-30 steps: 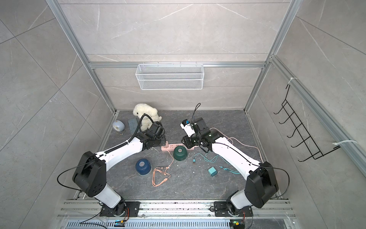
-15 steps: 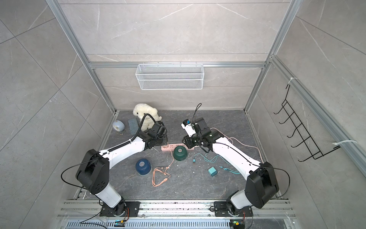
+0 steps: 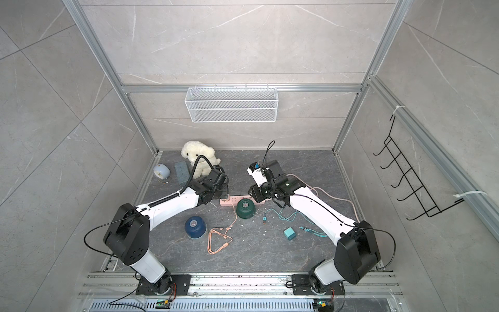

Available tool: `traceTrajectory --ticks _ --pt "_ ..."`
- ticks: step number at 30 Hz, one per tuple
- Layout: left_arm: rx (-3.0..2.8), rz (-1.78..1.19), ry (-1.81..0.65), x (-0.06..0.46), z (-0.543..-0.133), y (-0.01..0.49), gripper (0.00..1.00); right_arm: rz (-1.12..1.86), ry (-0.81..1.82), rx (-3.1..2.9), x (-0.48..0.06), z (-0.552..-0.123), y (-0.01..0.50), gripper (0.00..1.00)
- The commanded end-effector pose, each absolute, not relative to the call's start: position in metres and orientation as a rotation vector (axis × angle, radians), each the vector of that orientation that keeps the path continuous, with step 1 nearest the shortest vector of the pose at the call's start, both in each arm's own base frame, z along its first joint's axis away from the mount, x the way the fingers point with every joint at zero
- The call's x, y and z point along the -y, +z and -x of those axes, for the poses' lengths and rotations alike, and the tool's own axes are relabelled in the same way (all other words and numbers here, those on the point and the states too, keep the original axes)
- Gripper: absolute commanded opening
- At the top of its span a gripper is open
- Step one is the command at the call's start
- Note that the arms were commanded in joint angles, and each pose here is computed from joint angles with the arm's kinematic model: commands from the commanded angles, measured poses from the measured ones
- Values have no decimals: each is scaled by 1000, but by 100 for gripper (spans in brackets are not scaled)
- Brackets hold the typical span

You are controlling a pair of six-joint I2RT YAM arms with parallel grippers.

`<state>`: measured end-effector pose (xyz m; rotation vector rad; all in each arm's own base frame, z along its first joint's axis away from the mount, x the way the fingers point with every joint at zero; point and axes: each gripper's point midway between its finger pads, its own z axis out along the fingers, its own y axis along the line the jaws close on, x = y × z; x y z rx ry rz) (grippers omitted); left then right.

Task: Charge the cordless meat grinders
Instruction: Insert the charging cable into the plug.

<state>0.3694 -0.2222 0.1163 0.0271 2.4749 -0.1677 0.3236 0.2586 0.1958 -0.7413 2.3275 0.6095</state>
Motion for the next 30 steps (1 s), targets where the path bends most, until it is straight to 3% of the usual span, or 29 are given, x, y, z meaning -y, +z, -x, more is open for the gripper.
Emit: traceTrajectory --ticks 1,30 --pt "-2453 -6 -142 218 -367 115 0 733 627 -2316 -256 -319 202 34" --pt "-2243 98 -48 214 -349 90 0 711 683 -2349 -257 -310 200 31"
